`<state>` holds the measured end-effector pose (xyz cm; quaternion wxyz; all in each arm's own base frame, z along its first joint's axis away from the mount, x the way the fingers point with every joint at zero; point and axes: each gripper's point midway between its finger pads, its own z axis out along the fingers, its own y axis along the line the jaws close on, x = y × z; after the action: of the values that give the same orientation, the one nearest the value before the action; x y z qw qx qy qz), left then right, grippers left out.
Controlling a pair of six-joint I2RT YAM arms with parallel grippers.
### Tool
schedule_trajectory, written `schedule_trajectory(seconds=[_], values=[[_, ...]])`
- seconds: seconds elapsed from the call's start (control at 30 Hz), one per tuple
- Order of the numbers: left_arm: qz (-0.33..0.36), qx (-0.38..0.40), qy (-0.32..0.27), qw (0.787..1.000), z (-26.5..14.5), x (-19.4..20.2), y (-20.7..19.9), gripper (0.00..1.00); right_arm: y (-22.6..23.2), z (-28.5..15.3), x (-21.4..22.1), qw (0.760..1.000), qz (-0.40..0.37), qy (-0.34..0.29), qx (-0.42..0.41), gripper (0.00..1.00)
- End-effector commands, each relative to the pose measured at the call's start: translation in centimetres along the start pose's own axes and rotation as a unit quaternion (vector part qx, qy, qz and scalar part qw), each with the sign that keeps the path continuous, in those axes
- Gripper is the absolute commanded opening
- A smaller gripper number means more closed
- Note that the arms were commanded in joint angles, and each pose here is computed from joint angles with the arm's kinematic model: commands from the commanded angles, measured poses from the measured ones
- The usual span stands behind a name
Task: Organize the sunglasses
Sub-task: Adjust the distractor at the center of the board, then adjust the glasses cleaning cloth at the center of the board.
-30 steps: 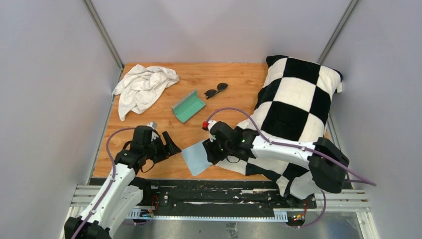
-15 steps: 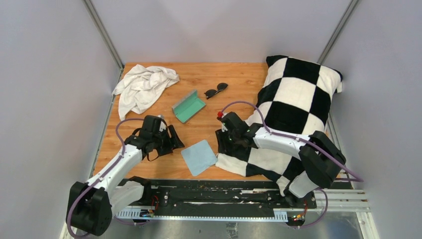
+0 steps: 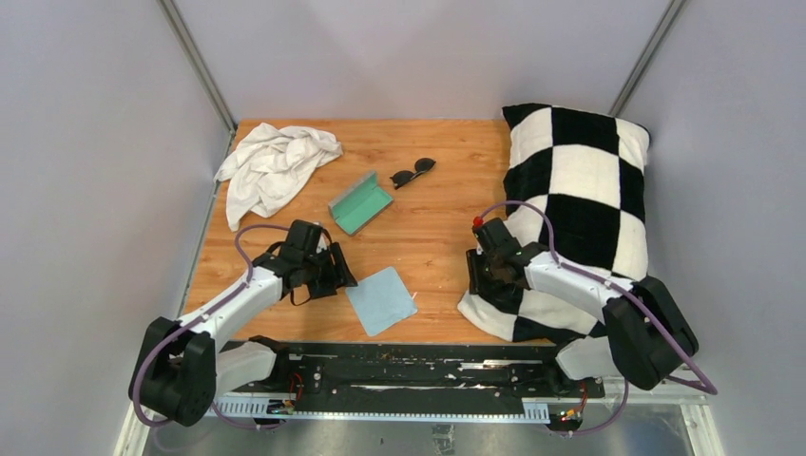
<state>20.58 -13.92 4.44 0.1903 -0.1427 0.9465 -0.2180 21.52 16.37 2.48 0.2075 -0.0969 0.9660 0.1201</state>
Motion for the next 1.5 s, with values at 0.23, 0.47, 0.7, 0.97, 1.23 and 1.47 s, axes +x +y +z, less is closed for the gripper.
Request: schedule_trajectory(seconds=[0.23,0.47,0.7,0.97,1.23,1.47], values=[[0.015,-0.024,-0.005,1.0,0.5,0.1,0.4,0.6,5.9,-3.9,-3.5,0.992,-0.05,-0.075,-0.083,0.49],[-0.026,-0.052,-0.039,0.998,1.3,-1.0,1.3,0.39,12.2,-2.7,-6.6,0.981,-0.086,-0.08,-0.156,0.49],[-0.032,-0.059,-0.033,0.997,1.8,-0.5,1.8,0.38,16.1,0.5,-7.2,0.973,-0.131,-0.035,-0.189,0.45],[-0.039,-0.066,-0.01,0.997,3.3,0.7,2.7,0.38,18.5,3.3,-6.6,0.968,-0.16,0.002,-0.195,0.42],[-0.048,-0.059,-0.005,0.997,4.0,0.6,2.2,0.19,18.9,6.3,-6.2,0.972,-0.158,0.021,-0.172,0.4],[-0.028,-0.069,-0.013,0.997,3.4,-0.2,2.1,0.0,18.4,7.6,-6.2,0.975,-0.159,0.033,-0.152,0.32]])
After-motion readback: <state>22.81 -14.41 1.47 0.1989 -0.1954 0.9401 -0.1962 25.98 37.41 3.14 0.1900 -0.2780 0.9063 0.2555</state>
